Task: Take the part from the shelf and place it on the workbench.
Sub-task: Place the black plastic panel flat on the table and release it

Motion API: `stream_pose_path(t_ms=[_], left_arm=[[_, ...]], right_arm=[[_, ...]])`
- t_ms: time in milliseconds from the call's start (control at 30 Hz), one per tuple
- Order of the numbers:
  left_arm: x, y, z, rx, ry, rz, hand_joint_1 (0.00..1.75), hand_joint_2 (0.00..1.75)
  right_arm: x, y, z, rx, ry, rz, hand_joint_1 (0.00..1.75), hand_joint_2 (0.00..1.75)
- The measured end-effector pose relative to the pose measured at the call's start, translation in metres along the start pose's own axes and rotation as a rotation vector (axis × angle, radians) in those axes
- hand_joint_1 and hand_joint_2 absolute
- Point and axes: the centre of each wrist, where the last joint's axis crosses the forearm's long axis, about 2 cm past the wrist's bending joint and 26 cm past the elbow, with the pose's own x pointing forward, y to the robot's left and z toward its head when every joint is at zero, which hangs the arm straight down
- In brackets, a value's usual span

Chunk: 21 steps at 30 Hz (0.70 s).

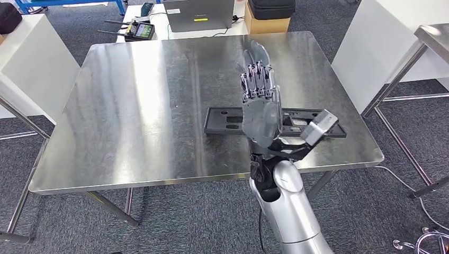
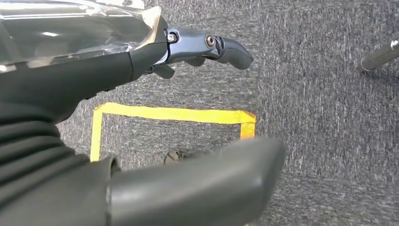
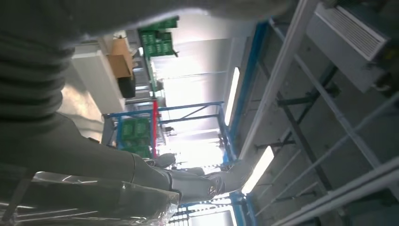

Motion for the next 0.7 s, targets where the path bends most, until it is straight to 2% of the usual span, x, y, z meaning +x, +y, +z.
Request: stream_pose_path(t_ms=[300, 500, 700], left_arm=[[0.003, 0.004, -0.003, 0.009, -0.007, 0.021, 0.0, 0.0], [0.007, 0.009, -0.008, -0.013, -0.04, 0.021, 0.0, 0.0], [0.009, 0.009, -0.009, -0.021, -0.058, 0.005, 0.0, 0.0]], right_arm=[[0.027, 0.006, 0.043, -0.047, -0.083, -0.004, 0.0, 0.0], [0.046, -0.005, 0.054, -0.057, -0.127, 0.041, 0.0, 0.0], [0.053, -0.019, 0.074, -0.088, -0.114, 0.093, 0.0, 0.0]])
